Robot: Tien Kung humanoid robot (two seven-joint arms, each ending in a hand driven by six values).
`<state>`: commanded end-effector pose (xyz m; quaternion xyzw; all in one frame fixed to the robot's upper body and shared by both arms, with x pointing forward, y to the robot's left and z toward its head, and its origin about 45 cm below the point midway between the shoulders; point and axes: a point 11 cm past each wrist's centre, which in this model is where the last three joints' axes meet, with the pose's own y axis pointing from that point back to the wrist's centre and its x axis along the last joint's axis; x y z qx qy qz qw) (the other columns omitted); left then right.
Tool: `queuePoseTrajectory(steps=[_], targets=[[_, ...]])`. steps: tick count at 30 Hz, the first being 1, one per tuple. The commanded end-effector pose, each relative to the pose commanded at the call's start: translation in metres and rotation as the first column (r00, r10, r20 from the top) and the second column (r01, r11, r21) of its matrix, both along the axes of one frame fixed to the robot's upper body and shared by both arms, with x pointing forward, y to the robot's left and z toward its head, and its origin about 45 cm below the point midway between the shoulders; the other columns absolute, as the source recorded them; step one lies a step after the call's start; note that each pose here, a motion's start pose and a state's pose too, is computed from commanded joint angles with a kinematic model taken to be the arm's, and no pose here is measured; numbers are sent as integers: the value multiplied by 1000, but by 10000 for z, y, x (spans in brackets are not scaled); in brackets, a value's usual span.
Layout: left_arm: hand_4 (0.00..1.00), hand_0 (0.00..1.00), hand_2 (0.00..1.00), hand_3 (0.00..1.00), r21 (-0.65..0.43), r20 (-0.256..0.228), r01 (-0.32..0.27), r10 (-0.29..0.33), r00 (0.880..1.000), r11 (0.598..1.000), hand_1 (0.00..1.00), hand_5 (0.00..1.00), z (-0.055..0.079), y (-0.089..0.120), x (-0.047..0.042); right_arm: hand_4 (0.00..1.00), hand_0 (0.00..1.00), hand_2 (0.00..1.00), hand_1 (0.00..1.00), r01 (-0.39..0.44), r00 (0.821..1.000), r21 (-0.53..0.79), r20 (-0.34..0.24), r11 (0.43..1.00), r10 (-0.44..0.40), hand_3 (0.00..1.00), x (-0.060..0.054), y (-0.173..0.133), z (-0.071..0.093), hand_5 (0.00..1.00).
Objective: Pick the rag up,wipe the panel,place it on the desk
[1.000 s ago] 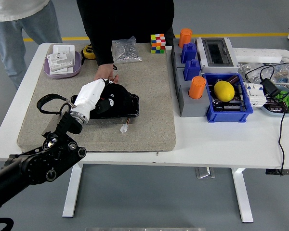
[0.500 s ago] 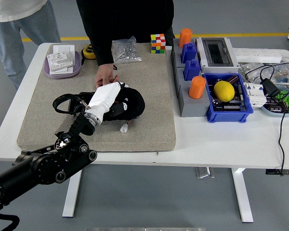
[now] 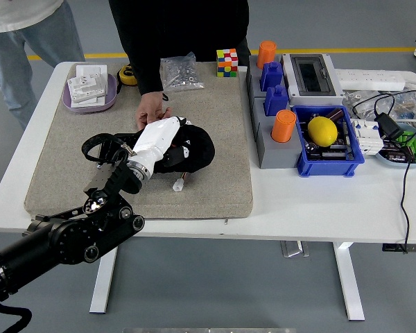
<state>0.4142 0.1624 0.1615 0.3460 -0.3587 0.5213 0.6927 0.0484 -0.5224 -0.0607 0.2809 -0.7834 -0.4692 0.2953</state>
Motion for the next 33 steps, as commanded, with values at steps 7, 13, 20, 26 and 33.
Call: queuePoseTrajectory(steps=[7, 13, 20, 26, 33], targets=[[2, 311, 485, 183, 10, -3, -41, 41, 999, 999, 115, 2, -47, 158, 8, 998, 712, 663, 520, 4, 1000, 0, -5, 1000, -4, 609, -32, 11, -11, 652], [2, 308, 484, 184, 15, 3, -73, 73, 997, 997, 115, 2, -43, 287, 28, 998, 712, 663, 519, 7, 1000, 1, -12, 1000, -7, 609, -72, 14, -19, 652], [2, 309, 484, 184, 22, 8, -122, 121, 993, 992, 115, 2, -45, 489, 59, 998, 711, 662, 518, 8, 1000, 2, -15, 1000, -8, 609, -90, 22, -25, 652], [2, 309, 484, 185, 30, 14, -162, 162, 987, 986, 116, 2, -51, 664, 73, 998, 711, 663, 517, 11, 1000, 5, -20, 1000, -11, 609, -123, 27, -33, 651], [2, 311, 483, 185, 48, 28, -215, 214, 976, 975, 116, 2, -51, 922, 83, 998, 711, 662, 517, 16, 1000, 5, -21, 1000, -16, 609, -141, 32, -36, 651]])
